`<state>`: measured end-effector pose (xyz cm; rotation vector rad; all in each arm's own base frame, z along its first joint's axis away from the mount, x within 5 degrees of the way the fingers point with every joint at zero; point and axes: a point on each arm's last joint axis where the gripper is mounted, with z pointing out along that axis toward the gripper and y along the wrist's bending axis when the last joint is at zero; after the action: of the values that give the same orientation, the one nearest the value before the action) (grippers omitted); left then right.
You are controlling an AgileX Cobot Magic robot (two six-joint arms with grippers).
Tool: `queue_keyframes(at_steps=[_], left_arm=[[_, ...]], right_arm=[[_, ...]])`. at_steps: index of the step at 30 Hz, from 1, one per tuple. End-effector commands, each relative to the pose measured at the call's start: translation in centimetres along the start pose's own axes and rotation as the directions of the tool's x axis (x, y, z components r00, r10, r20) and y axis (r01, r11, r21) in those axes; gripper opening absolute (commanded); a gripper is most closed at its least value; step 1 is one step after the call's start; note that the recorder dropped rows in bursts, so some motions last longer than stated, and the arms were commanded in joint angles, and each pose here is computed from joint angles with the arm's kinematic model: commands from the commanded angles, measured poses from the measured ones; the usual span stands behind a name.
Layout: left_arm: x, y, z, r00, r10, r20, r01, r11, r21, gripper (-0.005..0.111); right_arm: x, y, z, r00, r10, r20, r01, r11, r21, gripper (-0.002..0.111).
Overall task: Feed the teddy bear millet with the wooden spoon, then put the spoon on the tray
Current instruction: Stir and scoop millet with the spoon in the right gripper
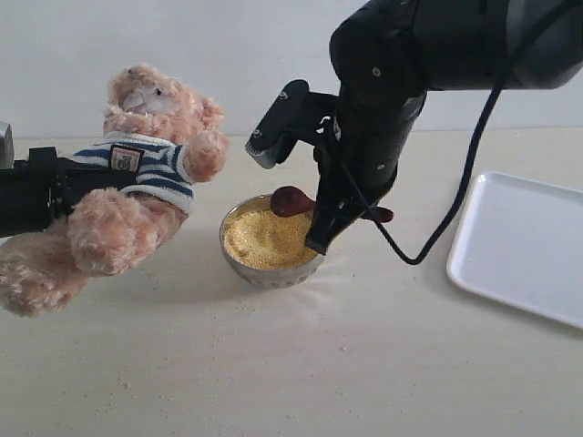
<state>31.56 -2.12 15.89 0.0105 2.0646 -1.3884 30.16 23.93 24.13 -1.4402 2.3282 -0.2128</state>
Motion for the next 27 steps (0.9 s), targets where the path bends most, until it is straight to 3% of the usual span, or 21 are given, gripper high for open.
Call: queue_keyframes(at_steps=[1, 6, 27], left_arm=[[-0.2, -0.3, 0.0, 1.0, -0.005, 0.013, 0.005, 0.999, 0.034, 0.005], [-0.2, -0.3, 0.0, 1.0, -0.005, 0.013, 0.005, 0.999, 0.034, 0.005], [-0.2, -0.3, 0.0, 1.0, -0.005, 0.013, 0.005, 0.999, 0.034, 0.005]], right_arm=[[-1.2, 0.3, 0.0, 0.994, 0.024, 0.107, -0.024, 1.0, -0.007, 0.0], [-0.4, 0.7, 1.5, 1.0, -0.027, -0.015, 0.026, 0.999, -0.03, 0.0], [-0.9, 0.8, 3.0, 1.0, 0.02, 0.01, -0.02, 1.0, -0.013, 0.0]])
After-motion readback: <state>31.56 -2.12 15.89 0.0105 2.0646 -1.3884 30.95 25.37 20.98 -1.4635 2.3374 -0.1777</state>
